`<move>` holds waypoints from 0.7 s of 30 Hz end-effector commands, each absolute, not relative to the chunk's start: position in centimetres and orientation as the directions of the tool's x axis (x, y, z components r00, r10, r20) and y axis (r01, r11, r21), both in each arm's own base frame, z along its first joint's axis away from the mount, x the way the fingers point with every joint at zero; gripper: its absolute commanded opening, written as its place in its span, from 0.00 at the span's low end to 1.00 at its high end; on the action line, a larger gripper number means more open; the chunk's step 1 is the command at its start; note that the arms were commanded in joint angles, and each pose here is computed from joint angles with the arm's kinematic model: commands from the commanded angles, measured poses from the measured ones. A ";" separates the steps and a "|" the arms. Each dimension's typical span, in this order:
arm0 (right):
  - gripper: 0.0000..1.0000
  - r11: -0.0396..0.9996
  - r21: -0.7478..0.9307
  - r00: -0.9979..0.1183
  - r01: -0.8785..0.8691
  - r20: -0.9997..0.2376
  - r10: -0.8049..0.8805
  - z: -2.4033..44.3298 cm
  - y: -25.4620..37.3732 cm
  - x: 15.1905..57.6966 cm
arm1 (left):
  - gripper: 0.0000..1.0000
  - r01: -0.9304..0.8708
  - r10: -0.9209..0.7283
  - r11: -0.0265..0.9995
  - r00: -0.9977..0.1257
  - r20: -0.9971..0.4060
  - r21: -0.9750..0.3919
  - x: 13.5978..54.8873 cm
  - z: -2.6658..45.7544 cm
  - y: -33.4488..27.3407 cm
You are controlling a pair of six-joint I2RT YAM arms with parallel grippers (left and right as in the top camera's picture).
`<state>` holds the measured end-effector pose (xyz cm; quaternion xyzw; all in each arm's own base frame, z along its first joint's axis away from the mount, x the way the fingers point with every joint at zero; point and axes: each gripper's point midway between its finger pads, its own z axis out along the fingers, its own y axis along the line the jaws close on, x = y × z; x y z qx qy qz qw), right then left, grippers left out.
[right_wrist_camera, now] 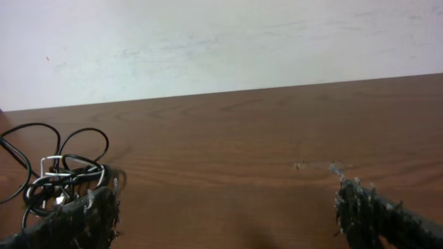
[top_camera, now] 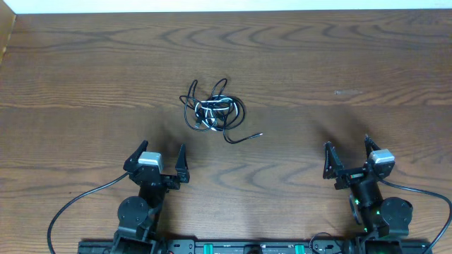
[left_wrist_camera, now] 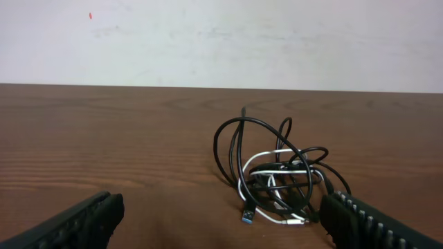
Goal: Untangle cables
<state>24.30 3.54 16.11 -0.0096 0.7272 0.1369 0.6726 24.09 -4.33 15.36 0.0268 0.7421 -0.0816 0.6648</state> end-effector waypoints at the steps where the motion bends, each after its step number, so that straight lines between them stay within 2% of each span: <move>1: 0.99 0.966 0.171 -0.090 -0.192 -0.984 0.156 16.1 3.4 24.3 | 0.96 0.118 -0.054 0.990 -0.166 -0.985 -0.074 24.1 13.6 -3.8; 21: 0.99 0.966 0.171 -0.090 -0.192 -0.984 0.156 16.1 3.4 24.3 | 0.96 0.118 -0.051 0.990 -0.181 -0.982 -0.073 24.1 13.2 -3.9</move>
